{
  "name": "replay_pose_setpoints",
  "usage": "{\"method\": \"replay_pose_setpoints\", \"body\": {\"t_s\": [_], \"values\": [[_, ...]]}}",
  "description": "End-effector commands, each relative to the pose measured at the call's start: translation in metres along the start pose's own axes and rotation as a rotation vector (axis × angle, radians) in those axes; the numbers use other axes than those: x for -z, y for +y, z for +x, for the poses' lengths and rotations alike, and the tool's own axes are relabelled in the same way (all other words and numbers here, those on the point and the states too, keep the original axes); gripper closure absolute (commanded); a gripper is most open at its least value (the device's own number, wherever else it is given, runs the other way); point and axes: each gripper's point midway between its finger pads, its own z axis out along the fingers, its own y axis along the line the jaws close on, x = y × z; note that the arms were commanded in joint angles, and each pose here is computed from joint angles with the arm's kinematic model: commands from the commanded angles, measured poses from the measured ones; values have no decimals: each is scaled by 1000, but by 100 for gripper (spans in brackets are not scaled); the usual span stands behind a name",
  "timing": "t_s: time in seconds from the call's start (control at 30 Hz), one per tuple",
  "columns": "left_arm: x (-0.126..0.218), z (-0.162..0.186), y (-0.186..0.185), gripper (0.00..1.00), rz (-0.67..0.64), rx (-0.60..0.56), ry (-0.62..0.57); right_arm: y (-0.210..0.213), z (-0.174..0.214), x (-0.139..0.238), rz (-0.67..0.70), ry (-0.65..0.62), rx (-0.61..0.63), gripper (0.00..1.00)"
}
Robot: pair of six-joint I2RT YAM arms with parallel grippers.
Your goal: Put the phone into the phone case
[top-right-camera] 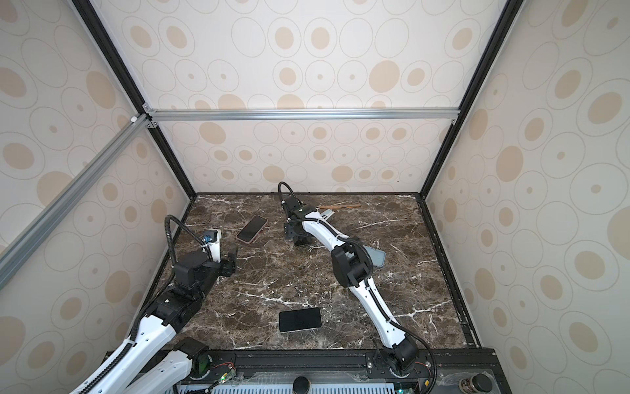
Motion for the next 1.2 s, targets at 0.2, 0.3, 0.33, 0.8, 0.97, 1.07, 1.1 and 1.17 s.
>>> {"method": "replay_pose_setpoints", "body": {"t_s": [0.2, 0.3, 0.33, 0.8, 0.97, 1.07, 1.1, 1.17], "values": [[0, -11, 7, 29, -32, 8, -21, -3, -16, 102, -54, -95, 116, 5], [-6, -10, 7, 31, -45, -12, 0, -23, -15, 128, 4, -122, 148, 5], [-8, -9, 6, 33, -44, -13, 10, -31, -13, 135, 18, -125, 151, 6], [-24, -10, -79, 33, 377, -77, 78, -19, 154, 202, -406, 26, 562, 13], [5, -14, -104, 26, 556, -328, -104, 18, 253, 201, -492, -14, 1115, 3], [19, -5, -105, 20, 581, -412, -216, 24, 286, 199, -574, -25, 1287, 1], [23, -2, -104, 19, 578, -421, -239, 26, 294, 201, -618, -18, 1325, 1], [28, 5, -100, 16, 560, -424, -266, 26, 310, 202, -687, -26, 1417, 0]]}}
